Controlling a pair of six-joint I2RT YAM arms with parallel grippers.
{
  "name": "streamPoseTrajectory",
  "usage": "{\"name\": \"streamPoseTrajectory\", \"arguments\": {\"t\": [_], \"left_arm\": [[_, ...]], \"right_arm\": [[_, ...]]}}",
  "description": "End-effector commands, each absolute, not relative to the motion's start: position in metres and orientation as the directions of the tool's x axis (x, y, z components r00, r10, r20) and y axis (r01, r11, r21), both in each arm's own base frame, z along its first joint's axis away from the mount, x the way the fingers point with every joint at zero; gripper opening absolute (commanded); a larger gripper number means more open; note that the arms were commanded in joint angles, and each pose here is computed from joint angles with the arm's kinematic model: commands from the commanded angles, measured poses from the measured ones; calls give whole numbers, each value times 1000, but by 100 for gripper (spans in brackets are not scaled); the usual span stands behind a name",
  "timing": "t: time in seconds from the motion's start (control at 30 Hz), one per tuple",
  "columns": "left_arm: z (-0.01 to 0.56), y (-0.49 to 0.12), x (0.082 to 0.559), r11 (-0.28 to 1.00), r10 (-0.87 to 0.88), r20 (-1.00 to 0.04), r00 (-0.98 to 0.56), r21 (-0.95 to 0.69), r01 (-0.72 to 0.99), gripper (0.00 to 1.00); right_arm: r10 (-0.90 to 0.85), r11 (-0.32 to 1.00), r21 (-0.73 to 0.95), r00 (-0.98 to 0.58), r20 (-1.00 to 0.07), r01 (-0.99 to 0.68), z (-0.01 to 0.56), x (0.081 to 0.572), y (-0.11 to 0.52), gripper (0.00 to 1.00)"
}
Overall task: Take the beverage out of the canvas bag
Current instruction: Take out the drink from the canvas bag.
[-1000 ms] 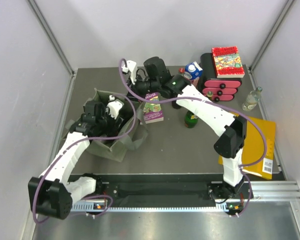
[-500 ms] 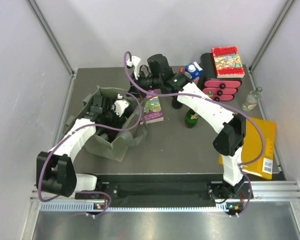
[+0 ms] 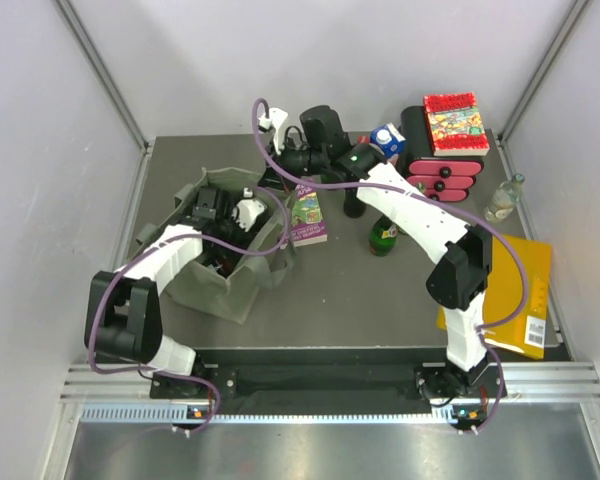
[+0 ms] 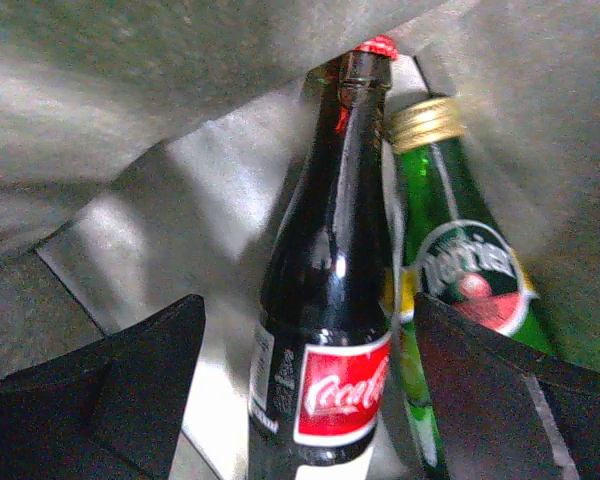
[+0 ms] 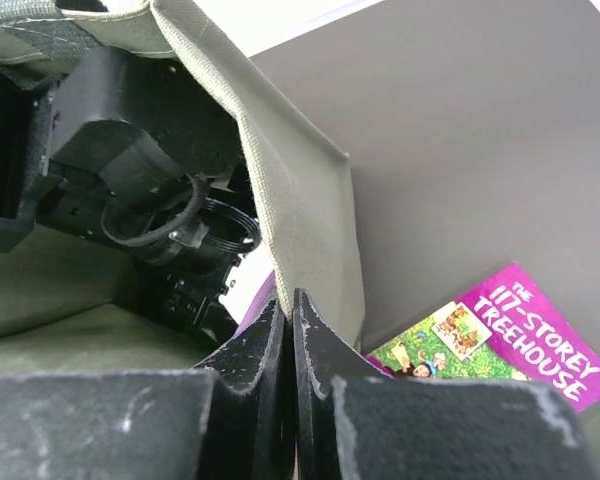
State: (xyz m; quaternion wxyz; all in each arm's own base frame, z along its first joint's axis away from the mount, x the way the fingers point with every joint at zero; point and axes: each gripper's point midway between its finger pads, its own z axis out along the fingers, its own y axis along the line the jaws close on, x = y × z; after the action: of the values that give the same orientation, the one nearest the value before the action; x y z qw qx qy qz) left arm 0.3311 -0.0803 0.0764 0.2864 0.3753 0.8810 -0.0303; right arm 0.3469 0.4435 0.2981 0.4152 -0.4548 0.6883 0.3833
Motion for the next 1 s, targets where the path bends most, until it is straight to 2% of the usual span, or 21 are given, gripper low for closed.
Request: {"name": "streamPoseTrajectory", "arguments": {"t": [0.0,0.2,0.33,0.43,0.47,0.57,0.7,0.8,0.97], "left_arm": [[49,-79,324,711,661,-458,-595,127,692,87],[34,-74,320,724,656,-443,-611,138,676,82],[30,-74,320,722,657,-447,-607,143,677,72],[32,-74,321,731,647,-460,-608,149,665,62],[35,-74,325,737,641,-475,-603,158,658,51],[50,-72,330,759,620,-497,-608,180,626,39],[84,-75,339,764,607,-565,-559,219,608,16],[114,-75,343,767,597,-617,-513,253,589,7],[144,-80,335,768,576,-682,-451,261,585,0]], "right_arm": [[-256,196,150,-198,-946,-969,327,325,451,2],[-259,202,146,-196,-946,-968,325,325,449,3],[-256,205,145,-196,-947,-968,327,325,448,3],[-255,207,145,-197,-947,-968,326,325,447,3],[-255,207,145,-197,-947,-968,326,325,447,3],[-253,211,143,-196,-947,-967,327,325,446,4],[-244,216,136,-188,-951,-967,333,325,444,4],[-233,229,134,-188,-954,-964,336,327,443,4],[-214,240,151,-204,-955,-959,341,330,438,4]]}}
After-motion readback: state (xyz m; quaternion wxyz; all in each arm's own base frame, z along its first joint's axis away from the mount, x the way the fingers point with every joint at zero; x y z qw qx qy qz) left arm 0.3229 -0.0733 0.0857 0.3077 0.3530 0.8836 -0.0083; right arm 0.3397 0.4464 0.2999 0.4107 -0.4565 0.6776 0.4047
